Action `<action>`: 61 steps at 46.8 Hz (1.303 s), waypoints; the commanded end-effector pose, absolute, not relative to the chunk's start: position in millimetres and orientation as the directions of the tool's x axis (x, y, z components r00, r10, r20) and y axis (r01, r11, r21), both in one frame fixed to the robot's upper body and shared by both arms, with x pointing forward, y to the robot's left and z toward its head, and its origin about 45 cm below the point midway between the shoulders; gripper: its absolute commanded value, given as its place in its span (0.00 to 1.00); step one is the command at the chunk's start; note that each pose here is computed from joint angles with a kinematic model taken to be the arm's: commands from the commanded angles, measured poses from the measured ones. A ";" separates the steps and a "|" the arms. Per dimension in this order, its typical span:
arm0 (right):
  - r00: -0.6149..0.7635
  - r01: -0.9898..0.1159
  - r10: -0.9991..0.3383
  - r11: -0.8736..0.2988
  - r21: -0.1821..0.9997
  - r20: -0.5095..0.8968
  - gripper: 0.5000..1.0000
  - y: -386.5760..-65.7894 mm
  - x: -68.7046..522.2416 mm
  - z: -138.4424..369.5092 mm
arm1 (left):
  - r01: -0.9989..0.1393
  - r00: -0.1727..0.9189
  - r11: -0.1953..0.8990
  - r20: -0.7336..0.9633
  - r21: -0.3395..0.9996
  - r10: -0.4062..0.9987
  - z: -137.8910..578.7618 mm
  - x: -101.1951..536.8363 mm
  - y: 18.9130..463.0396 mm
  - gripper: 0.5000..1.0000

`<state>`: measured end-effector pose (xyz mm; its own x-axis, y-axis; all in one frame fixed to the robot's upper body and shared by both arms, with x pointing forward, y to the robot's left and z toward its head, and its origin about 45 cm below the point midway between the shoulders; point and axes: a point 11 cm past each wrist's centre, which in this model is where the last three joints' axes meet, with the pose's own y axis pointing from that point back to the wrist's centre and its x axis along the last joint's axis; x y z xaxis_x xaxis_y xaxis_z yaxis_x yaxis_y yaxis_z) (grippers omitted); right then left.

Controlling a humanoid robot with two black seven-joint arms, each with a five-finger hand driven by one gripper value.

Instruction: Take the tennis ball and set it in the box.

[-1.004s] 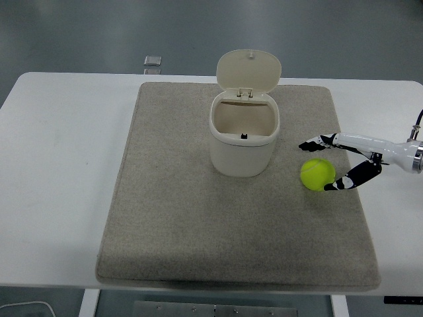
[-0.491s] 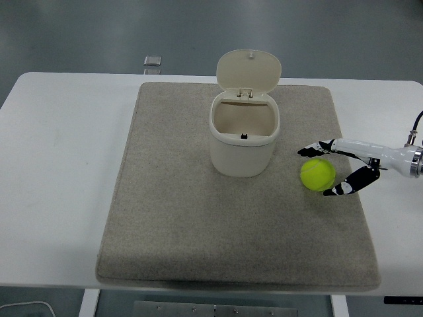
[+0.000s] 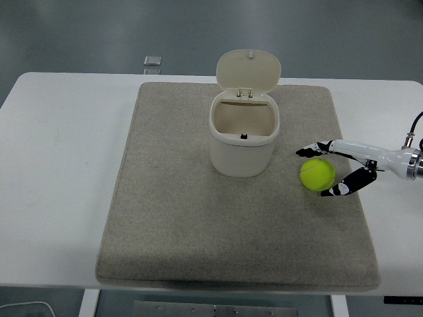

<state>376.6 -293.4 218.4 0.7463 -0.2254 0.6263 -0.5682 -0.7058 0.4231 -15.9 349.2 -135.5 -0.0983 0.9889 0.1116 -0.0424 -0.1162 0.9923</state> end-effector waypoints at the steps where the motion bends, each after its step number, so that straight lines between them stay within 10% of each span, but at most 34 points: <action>1: 0.748 -0.567 -0.226 -0.706 0.423 0.624 0.77 -293.1 376.5 218.3 | -0.042 -0.099 -0.116 0.112 0.992 0.989 -135.5 -16.0 349.2 0.98; 9: 0.758 -0.555 -0.212 -0.705 0.441 0.616 0.57 -293.6 373.3 213.1 | -0.042 -0.099 -0.116 0.112 0.992 0.989 -135.5 -16.0 349.2 0.98; 33: 0.756 -0.555 -0.206 -0.704 0.443 0.621 0.51 -293.5 373.6 213.4 | -0.042 -0.098 -0.116 0.112 0.992 0.989 -135.5 -16.0 349.1 0.98; 45: 0.748 -0.548 -0.211 -0.731 0.407 0.629 0.00 -285.1 375.6 222.7 | -0.042 -0.098 -0.116 0.112 0.992 0.989 -135.5 -16.0 349.1 0.98; 61: 0.708 -0.552 -0.224 -0.766 0.328 0.669 0.00 -272.1 388.2 260.0 | -0.043 -0.098 -0.116 0.112 0.992 0.989 -135.5 -15.9 349.2 0.98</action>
